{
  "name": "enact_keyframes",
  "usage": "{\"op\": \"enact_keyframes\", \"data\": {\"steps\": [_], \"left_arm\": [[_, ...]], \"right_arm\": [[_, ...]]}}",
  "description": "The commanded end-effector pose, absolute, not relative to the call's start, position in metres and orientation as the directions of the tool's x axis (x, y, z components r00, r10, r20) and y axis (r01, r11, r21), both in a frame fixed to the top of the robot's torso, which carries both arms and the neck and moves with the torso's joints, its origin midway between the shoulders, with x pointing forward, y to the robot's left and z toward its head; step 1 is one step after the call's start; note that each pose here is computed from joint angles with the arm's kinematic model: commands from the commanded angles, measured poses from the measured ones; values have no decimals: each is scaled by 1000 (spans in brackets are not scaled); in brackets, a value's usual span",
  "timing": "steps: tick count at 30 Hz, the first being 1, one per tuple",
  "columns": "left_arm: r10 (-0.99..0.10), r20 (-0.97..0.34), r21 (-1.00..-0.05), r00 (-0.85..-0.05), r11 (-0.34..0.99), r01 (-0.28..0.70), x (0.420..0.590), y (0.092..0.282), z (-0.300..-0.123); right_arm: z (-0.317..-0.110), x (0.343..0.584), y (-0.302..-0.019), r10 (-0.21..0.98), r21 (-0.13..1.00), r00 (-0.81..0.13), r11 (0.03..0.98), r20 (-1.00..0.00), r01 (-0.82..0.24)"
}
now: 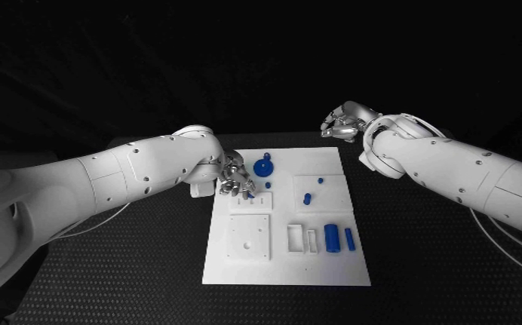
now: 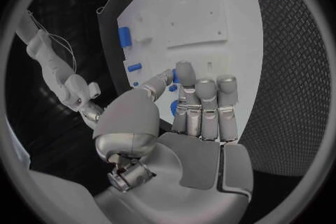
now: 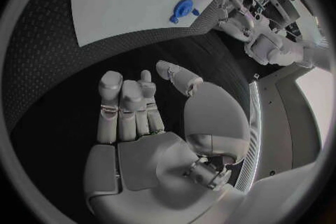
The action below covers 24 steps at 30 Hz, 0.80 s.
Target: Assemble the parts on the task board
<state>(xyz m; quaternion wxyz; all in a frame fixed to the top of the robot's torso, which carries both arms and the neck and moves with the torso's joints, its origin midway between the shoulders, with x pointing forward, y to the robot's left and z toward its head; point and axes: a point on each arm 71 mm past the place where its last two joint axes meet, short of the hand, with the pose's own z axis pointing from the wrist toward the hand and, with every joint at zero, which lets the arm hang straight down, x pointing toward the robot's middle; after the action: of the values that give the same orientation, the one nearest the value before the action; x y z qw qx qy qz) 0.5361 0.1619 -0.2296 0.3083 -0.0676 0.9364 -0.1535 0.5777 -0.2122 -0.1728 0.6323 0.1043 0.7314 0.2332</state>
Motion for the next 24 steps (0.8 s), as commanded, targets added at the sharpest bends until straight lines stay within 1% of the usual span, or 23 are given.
{"op": "enact_keyframes", "data": {"steps": [1, 15, 24], "left_arm": [[-196, -578, -303, -792, 953, -15, 537, 161, -229], [-176, -570, -286, -802, 958, -7, 538, 162, -232], [-172, -565, -284, -807, 959, -6, 535, 160, -239]], "right_arm": [[-173, 577, -211, 442, 471, -189, 869, -877, -152], [-173, 577, -210, 443, 472, -188, 868, -876, -154], [-173, 578, -210, 446, 473, -181, 867, -877, -158]]}}
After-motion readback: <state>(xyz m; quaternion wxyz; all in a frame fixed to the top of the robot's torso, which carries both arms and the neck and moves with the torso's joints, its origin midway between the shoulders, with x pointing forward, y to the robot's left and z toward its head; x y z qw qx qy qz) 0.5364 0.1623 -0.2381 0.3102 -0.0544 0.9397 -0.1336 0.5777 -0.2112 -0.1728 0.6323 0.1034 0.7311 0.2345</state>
